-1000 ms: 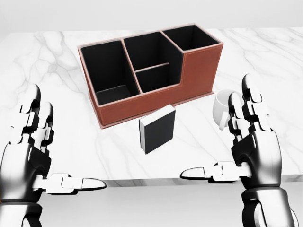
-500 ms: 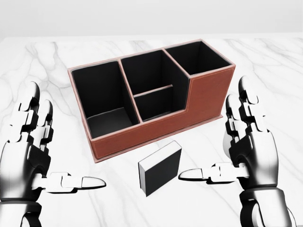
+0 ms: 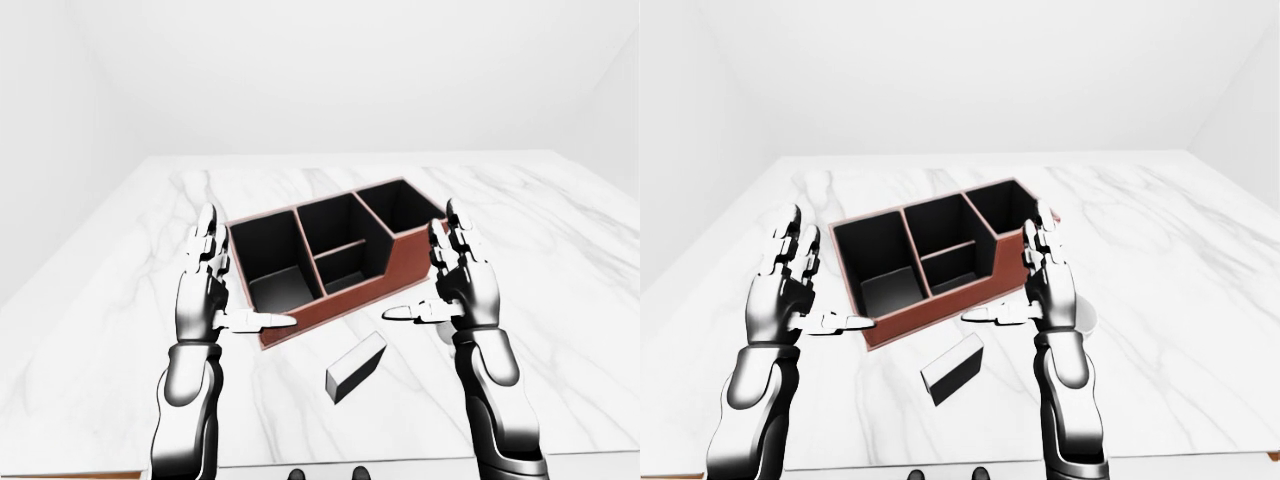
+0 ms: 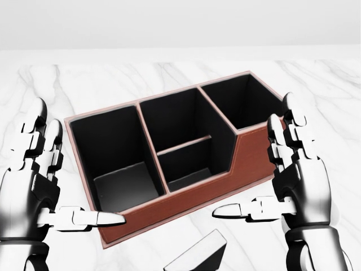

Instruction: Pick up the book and place it in the front compartment of the caddy.

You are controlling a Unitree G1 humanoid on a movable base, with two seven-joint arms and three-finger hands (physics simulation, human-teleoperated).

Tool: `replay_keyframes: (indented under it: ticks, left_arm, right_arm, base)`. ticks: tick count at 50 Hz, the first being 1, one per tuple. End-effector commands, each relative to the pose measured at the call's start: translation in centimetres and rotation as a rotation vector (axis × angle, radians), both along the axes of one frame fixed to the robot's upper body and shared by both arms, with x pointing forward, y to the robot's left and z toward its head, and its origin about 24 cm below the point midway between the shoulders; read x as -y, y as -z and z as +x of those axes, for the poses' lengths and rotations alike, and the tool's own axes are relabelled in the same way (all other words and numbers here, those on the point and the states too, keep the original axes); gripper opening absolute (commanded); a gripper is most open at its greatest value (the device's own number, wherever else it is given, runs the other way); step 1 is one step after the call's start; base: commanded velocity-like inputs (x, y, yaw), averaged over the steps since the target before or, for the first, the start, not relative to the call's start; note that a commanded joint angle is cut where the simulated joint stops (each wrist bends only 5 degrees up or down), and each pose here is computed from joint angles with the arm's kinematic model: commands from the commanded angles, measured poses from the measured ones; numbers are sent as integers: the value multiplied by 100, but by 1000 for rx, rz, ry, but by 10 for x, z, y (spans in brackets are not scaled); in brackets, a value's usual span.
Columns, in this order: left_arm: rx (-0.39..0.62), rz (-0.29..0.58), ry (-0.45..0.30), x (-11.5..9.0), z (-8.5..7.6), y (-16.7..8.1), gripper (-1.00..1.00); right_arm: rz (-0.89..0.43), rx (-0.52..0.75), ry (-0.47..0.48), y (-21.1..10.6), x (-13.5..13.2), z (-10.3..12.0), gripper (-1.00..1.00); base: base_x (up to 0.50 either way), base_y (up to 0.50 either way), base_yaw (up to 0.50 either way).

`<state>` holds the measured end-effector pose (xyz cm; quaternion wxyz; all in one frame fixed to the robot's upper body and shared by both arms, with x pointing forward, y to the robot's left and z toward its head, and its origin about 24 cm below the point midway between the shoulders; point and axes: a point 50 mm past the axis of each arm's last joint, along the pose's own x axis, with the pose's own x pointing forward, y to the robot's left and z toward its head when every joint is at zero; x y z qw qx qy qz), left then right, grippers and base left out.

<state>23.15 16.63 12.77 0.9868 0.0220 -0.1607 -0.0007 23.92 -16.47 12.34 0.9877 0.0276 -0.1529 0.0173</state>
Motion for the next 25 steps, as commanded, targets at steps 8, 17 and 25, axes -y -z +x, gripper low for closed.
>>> replay_keyframes:
  ticks: [8, 17, 25]
  left_arm:
    - [5, 0, 1, 0, -1, -1, 100]
    - [13, 1, 2, 0, -2, -3, 100]
    - [9, 1, 1, -1, -1, -2, 100]
  right_arm:
    - [-2, 3, 2, -1, 0, 0, 100]
    - [-17, 7, -4, -2, 0, -1, 100]
    - [-22, -16, 0, 4, -2, 0, 100]
  base:
    - [3, 0, 0]
    - [13, 0, 0]
    - [25, 0, 0]
